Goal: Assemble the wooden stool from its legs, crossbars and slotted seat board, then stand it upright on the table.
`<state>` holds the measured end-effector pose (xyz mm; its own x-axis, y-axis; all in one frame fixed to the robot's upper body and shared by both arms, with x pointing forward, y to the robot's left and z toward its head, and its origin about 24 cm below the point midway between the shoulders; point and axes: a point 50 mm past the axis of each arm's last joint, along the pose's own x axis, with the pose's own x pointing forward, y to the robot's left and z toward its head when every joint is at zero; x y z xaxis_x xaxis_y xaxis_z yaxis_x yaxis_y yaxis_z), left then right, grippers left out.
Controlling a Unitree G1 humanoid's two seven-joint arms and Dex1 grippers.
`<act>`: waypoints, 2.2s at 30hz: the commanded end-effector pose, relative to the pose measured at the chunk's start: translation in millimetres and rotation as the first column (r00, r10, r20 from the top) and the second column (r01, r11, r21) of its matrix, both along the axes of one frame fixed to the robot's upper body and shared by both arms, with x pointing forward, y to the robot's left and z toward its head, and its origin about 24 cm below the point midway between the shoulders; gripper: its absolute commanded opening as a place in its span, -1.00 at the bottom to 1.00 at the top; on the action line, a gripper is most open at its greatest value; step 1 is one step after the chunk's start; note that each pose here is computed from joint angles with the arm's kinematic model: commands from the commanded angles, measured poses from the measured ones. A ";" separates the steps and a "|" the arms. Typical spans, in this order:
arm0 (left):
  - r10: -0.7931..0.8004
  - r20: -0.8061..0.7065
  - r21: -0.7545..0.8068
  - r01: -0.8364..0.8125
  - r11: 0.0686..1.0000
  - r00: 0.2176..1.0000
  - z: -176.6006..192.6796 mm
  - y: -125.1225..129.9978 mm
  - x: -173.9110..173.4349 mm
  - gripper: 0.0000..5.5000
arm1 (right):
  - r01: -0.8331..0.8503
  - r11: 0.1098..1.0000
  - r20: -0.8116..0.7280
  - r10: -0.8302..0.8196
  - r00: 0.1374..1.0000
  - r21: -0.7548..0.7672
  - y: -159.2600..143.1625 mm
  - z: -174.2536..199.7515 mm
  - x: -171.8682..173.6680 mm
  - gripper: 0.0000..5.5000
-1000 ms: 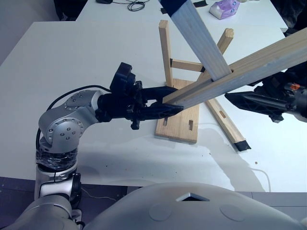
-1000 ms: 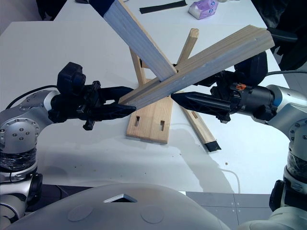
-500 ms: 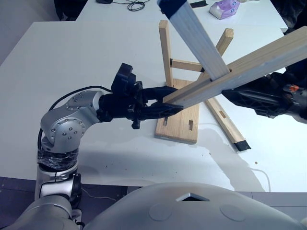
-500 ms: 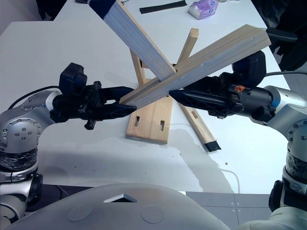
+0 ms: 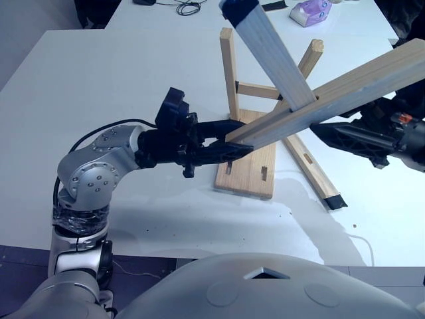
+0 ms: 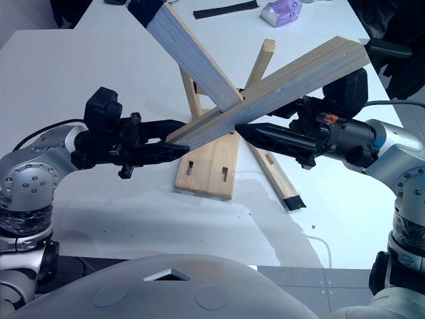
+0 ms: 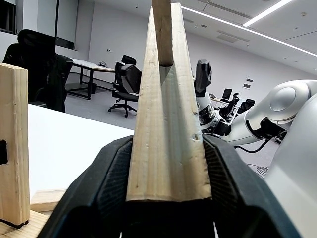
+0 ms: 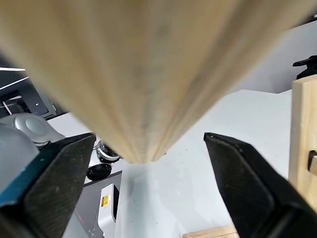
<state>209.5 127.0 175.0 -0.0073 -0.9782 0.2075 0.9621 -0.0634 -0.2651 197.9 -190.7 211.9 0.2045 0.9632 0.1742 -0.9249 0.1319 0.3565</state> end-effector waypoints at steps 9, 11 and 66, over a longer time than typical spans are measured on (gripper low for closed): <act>-0.003 0.009 -0.002 0.003 1.000 1.000 1.0 -3.7 -0.2 -0.25 | -0.028 0.998 0.000 0.028 1.000 0.050 9.9 1.9 -2.0 0.45; -0.003 0.008 -0.003 0.003 1.000 1.000 0.9 -3.9 -0.2 -0.25 | -0.029 0.998 -0.002 0.029 1.000 0.056 10.4 2.0 -2.2 0.45; -0.042 0.009 0.403 0.035 0.915 0.999 -68.3 23.6 -5.2 0.23 | 0.129 0.867 0.264 0.003 0.964 -0.482 6.8 -37.7 6.9 -0.26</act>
<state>207.1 148.1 106.4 -0.0297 -0.9826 -0.1836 0.9626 0.0214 -0.2702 206.7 -185.9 174.1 0.2950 0.9241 -0.2431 -0.9499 0.3110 0.0295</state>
